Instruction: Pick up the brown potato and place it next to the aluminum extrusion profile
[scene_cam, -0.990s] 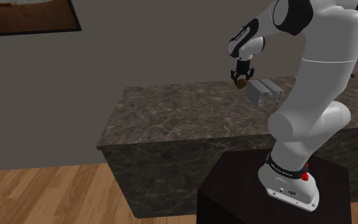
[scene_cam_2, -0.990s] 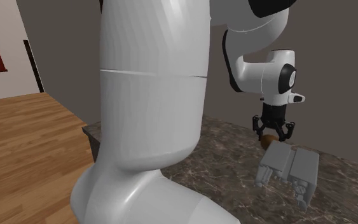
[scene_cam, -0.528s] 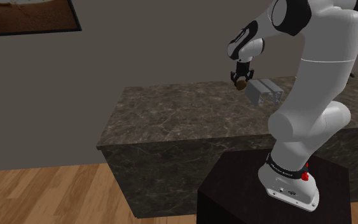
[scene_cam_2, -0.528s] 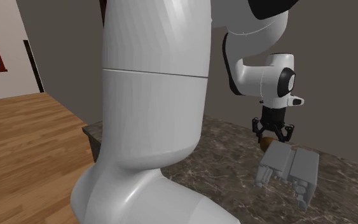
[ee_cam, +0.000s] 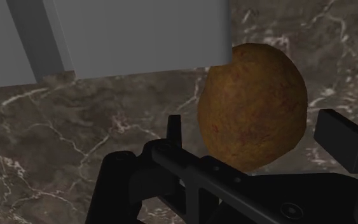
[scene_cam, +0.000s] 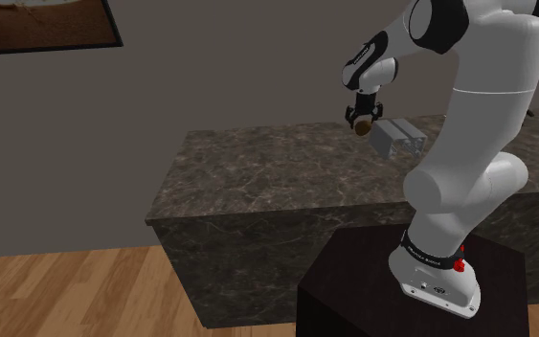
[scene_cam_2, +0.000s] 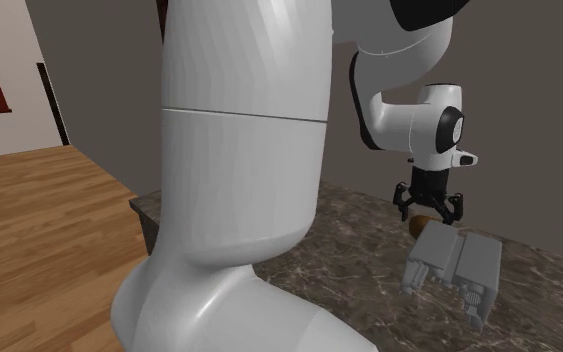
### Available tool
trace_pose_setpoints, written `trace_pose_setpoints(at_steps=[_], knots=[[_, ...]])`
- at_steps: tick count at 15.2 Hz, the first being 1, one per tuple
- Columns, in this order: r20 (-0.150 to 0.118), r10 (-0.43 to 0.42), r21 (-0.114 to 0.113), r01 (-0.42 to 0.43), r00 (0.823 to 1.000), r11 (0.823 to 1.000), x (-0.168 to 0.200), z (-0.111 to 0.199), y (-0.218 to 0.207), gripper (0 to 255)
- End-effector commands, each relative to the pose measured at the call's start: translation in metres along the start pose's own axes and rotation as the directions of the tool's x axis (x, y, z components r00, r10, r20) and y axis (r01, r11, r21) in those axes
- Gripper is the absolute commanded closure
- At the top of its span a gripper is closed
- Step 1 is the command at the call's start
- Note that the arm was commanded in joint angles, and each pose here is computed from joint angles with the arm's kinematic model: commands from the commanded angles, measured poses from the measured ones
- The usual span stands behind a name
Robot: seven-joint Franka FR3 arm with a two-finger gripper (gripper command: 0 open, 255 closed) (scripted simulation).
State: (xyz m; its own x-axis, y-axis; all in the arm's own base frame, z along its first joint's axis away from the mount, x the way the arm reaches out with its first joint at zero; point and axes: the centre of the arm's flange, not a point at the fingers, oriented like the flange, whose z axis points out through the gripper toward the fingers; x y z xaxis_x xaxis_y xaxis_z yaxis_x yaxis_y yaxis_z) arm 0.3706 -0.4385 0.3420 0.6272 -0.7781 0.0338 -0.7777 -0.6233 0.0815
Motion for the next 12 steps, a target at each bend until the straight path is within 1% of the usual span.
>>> trace_pose_setpoints(at_steps=[1, 4, 12], knots=[[0.0, 0.0, 0.0, 0.0, 1.0, 1.0, 0.0, -0.013, 0.0, 0], [0.0, 0.0, 0.0, 0.0, 1.0, 1.0, 0.0, -0.05, 0.0, 0], [0.0, 0.0, 0.0, 0.0, 1.0, 1.0, 0.0, -0.05, 0.0, 0]])
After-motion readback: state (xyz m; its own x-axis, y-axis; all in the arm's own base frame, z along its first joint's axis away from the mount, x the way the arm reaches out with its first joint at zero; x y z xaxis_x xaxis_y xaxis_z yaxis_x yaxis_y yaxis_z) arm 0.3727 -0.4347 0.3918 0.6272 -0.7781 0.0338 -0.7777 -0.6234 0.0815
